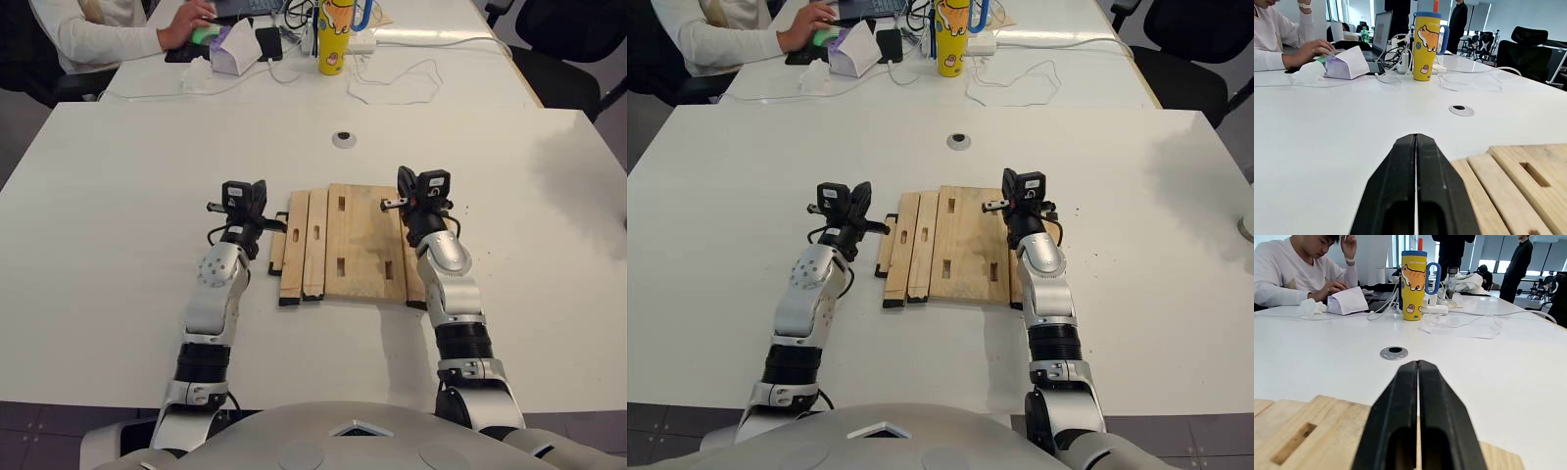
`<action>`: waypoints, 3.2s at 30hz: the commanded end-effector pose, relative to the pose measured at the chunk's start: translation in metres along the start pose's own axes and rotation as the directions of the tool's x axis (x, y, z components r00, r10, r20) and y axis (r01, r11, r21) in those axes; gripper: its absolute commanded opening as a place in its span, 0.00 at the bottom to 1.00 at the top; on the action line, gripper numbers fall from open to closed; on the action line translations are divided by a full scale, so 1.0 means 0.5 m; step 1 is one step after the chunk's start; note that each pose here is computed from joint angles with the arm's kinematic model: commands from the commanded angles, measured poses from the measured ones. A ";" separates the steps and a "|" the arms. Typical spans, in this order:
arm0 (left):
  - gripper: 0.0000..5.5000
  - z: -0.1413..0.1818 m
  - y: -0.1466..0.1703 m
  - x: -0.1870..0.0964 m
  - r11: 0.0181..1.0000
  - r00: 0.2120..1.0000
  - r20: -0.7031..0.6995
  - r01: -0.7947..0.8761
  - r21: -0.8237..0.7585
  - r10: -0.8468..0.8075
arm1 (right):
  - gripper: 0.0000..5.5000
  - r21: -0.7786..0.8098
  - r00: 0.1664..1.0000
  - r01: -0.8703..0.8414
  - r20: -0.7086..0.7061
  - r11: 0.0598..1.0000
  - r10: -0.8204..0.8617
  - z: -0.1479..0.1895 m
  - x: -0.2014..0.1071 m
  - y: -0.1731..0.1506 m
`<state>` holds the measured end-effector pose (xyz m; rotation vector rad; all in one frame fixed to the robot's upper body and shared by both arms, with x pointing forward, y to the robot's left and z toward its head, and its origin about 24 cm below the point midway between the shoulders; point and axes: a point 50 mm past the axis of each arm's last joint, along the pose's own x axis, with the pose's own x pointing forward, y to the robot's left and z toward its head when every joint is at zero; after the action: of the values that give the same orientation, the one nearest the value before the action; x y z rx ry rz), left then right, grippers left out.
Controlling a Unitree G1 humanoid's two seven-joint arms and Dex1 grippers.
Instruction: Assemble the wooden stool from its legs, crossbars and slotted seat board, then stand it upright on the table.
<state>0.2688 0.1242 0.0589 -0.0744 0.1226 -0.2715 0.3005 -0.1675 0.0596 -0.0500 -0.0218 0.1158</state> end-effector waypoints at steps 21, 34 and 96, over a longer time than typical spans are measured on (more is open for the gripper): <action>0.00 -0.077 0.016 -0.061 0.993 0.885 -0.454 0.115 0.006 -0.099 | 0.00 -0.015 1.000 0.016 0.003 1.000 -0.016 0.001 0.003 0.000; 0.00 -0.060 0.090 -0.041 0.994 0.916 -0.397 -0.020 0.106 0.061 | 0.00 -0.002 1.000 0.018 -0.003 1.000 -0.018 -0.001 0.006 0.005; 0.24 0.090 -0.011 -0.010 0.954 0.984 0.095 0.121 0.275 -0.152 | 0.23 0.718 0.804 -0.477 0.123 0.507 0.583 0.128 -0.002 0.116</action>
<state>0.2681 0.1334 0.0821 0.1917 0.1024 -0.3596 0.2992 -0.1154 0.0968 0.5478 0.1383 0.5882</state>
